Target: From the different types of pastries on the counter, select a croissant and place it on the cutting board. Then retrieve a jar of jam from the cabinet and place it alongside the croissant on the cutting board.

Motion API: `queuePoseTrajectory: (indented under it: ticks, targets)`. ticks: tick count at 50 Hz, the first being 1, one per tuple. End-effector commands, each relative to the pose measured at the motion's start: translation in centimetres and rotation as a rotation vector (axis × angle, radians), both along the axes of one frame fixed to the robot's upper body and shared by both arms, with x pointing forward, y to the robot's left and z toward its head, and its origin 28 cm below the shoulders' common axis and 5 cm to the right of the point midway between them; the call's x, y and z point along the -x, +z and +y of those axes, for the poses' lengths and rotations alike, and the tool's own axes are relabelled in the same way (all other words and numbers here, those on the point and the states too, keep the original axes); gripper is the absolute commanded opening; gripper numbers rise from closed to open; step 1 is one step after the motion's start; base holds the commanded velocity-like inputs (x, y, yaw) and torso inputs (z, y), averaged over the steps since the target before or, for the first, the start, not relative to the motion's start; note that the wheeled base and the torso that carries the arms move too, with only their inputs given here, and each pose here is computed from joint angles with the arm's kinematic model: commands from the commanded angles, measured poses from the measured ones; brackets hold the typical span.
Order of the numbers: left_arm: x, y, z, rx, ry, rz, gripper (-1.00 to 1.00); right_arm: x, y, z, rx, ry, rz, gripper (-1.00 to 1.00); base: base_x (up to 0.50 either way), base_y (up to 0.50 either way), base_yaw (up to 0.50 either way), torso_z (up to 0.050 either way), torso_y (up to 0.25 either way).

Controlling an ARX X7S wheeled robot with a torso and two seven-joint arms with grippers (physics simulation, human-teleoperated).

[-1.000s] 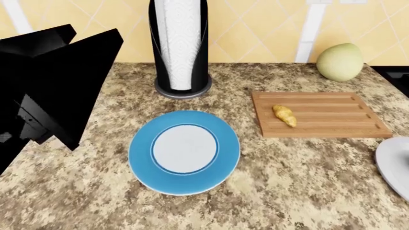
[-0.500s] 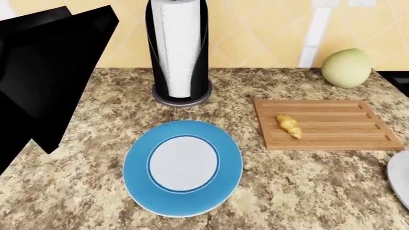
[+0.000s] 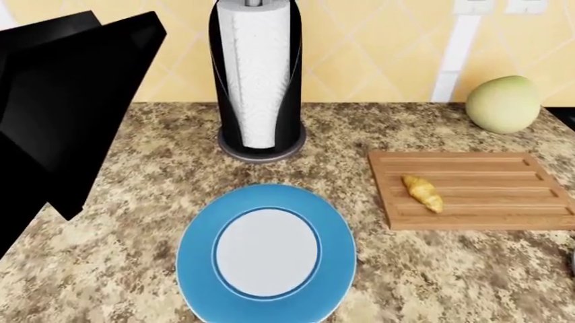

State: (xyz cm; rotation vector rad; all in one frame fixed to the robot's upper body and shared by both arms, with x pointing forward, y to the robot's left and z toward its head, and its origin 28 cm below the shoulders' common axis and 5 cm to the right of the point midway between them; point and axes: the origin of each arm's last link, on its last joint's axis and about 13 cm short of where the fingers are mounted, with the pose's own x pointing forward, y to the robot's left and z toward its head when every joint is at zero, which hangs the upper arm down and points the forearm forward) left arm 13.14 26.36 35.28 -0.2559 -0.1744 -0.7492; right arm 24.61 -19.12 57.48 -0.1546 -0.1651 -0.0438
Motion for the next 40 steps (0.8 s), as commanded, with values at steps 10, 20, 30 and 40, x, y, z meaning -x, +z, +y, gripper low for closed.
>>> queuePoseTrajectory:
  ticks: [10, 20, 30, 40]
  targets:
    - [-0.09, -0.12, -0.16, -0.003, -0.006, 0.006, 1.00, -0.02, -0.15, -0.49, -0.018, -0.028, -0.001, 1.00, 0.06, 0.00, 0.00, 0.000, 0.000]
    - [0.00, -0.10, -0.17, -0.001, -0.007, 0.004, 1.00, -0.27, -0.21, -0.36, -0.007, -0.017, 0.012, 1.00, 0.06, 0.00, 0.00, 0.000, 0.000]
    - [-0.12, -0.23, -0.08, 0.004, -0.006, 0.005, 1.00, -0.15, -0.21, -0.50, -0.003, -0.015, 0.016, 1.00, 0.03, 0.00, 0.00, 0.000, 0.000]
    - [-0.11, -0.16, -0.12, 0.003, -0.007, 0.004, 1.00, -0.22, -0.29, -0.64, -0.007, -0.019, 0.022, 1.00, 0.02, 0.00, 0.00, 0.000, 0.000]
